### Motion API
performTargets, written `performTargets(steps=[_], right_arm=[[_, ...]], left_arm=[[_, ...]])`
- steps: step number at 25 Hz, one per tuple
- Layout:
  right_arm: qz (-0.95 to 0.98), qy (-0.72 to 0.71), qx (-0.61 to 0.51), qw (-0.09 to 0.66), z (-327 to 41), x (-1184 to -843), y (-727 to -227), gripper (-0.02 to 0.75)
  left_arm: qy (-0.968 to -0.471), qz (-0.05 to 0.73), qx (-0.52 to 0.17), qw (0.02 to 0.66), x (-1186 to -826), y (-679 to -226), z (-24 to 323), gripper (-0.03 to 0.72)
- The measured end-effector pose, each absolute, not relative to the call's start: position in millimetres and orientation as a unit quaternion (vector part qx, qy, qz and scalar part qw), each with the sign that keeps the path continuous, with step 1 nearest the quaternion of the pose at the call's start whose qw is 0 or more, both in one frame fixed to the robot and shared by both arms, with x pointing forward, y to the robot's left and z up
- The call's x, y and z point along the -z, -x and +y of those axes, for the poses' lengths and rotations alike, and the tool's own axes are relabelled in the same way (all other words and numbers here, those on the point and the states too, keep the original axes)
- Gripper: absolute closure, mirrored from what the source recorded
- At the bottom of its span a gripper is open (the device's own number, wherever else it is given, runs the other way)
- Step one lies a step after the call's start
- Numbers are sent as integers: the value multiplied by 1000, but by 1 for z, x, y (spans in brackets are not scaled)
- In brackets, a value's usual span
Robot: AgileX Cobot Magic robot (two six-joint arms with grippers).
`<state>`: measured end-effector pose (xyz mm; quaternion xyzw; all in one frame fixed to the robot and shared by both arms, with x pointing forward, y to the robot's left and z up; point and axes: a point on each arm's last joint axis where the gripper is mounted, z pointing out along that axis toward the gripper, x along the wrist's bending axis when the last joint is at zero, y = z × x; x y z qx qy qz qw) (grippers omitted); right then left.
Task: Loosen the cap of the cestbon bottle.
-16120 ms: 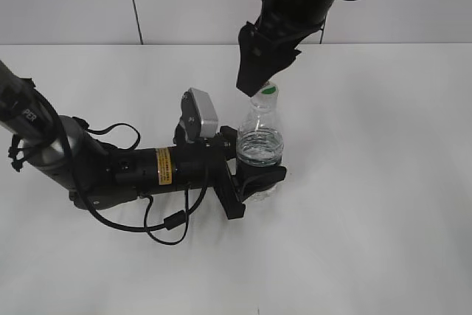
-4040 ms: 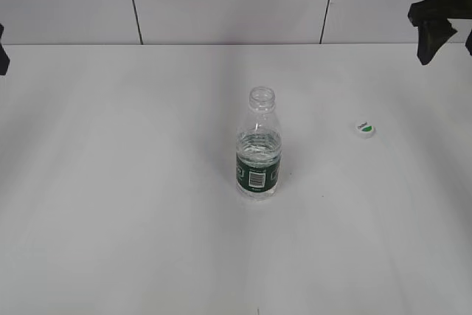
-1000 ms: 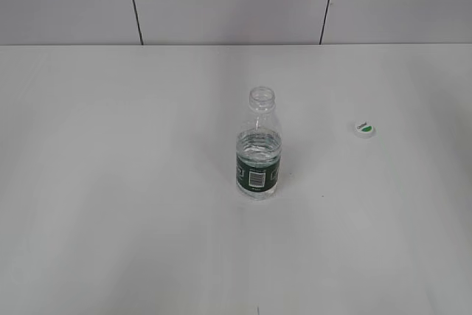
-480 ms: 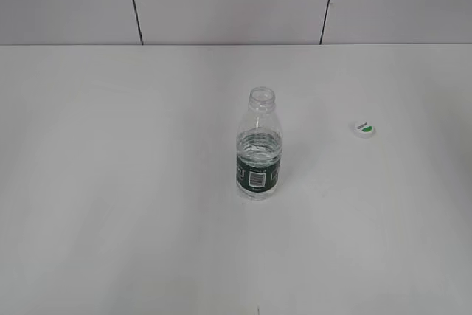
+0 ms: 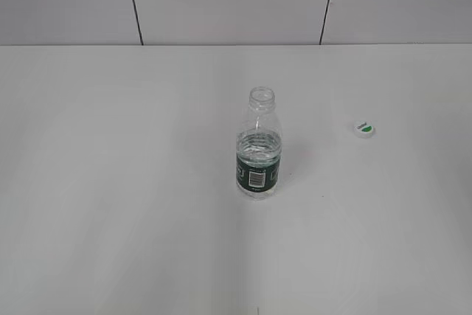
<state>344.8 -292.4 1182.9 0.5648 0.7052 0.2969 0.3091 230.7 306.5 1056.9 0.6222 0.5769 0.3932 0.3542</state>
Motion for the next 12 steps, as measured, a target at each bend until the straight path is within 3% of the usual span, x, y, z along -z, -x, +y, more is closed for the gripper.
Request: performTargets(steps=[12], right_arm=[[675,-525,-349,383,-292,-1135,-248,157]], left_arm=[[-622,577,-393,354,-1057,-231,307,256]])
